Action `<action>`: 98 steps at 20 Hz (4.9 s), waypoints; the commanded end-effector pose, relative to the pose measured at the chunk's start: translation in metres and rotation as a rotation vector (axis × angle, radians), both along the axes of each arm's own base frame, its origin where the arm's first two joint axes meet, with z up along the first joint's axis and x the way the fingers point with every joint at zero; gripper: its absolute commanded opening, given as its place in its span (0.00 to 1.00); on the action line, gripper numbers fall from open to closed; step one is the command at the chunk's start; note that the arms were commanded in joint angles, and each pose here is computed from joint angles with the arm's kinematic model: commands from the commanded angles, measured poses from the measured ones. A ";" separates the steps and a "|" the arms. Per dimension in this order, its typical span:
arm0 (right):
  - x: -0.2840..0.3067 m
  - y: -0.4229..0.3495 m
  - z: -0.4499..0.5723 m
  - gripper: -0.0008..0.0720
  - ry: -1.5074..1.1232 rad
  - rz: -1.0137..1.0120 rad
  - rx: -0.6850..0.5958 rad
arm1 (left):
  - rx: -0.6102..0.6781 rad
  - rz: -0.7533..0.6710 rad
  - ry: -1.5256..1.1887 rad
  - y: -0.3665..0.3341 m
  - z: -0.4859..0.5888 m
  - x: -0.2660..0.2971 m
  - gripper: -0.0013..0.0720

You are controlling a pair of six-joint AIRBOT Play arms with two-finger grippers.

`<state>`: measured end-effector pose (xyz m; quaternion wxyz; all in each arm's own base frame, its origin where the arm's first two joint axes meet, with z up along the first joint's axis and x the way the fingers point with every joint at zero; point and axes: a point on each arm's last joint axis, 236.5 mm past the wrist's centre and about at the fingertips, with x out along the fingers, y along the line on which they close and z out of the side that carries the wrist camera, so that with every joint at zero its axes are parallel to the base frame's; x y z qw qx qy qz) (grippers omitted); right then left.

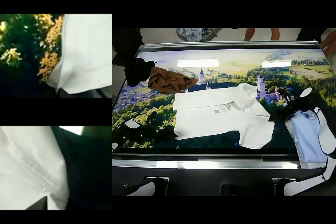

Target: Fold the shirts.

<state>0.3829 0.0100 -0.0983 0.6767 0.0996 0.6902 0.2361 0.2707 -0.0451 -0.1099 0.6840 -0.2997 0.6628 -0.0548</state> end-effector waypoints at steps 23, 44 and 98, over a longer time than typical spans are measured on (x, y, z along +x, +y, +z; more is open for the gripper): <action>-0.214 -0.025 0.681 0.06 -1.928 -0.198 -0.862 | 0.668 0.148 -1.808 0.010 0.699 -0.102 0.05; 0.167 0.044 0.076 0.06 -0.613 -0.018 -0.107 | 0.123 0.071 -0.389 0.083 0.077 0.214 0.05; -0.118 -0.036 0.044 0.69 0.044 0.095 -0.169 | -0.059 -0.079 0.204 0.015 -0.005 -0.081 0.49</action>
